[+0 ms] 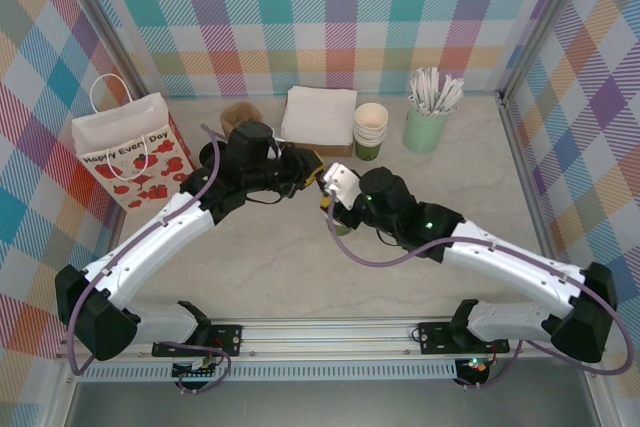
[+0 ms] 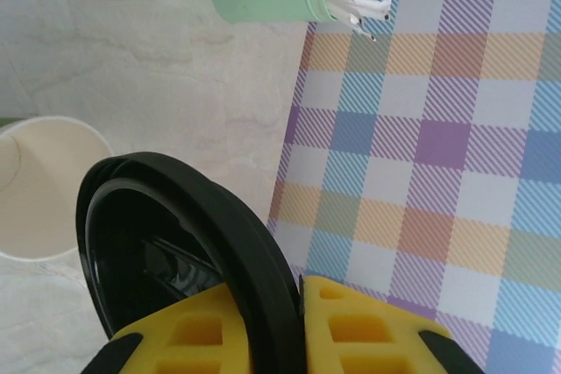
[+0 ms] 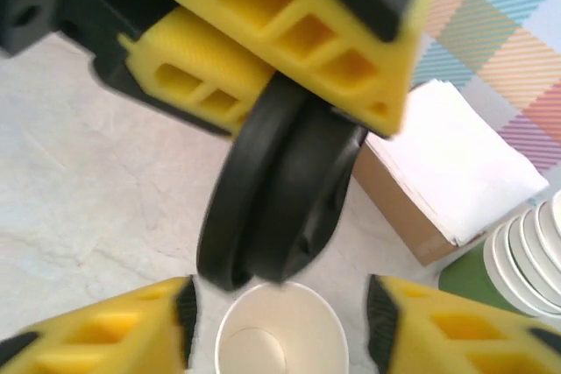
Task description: Pack the takeout coffee
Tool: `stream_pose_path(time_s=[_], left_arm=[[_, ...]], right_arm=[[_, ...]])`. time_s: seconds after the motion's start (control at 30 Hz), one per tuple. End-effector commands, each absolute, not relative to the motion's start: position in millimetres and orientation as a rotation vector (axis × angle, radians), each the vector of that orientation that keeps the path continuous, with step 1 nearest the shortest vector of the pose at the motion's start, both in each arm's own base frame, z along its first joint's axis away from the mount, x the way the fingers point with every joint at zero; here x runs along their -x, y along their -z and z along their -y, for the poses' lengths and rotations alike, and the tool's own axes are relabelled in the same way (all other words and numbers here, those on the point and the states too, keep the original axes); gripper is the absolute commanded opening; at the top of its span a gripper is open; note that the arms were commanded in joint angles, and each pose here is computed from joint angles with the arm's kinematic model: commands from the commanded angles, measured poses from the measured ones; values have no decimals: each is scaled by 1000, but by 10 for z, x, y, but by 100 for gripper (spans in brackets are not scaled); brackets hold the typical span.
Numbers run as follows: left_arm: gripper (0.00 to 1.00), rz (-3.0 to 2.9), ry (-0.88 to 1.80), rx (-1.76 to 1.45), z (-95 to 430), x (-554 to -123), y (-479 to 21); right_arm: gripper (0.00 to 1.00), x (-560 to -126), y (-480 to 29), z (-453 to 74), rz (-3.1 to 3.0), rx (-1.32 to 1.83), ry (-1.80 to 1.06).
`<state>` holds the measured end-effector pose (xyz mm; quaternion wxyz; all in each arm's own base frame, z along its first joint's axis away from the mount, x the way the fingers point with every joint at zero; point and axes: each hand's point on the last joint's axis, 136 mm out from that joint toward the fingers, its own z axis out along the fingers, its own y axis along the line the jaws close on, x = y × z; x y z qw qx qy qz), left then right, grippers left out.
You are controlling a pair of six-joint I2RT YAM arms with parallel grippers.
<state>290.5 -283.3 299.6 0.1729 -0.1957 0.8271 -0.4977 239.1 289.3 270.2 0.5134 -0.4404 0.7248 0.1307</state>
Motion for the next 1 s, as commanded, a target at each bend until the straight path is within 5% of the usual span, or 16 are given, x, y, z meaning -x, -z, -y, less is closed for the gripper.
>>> stream_pose_path(time_s=[0.0, 0.2, 0.97], left_arm=[[11, -2336, 1381, 315, 2838, -2824, -3096], [12, -2360, 1359, -22, 2912, -2636, -3182], [11, -2276, 1468, -293, 3055, -2337, -3372]], right_arm=[[66, -2179, -2782, -2745, -1758, 1045, -528], [100, -2116, -2926, -2509, -1682, 1004, -760], [100, -2271, -3451, -2941, -1302, 1219, -961]])
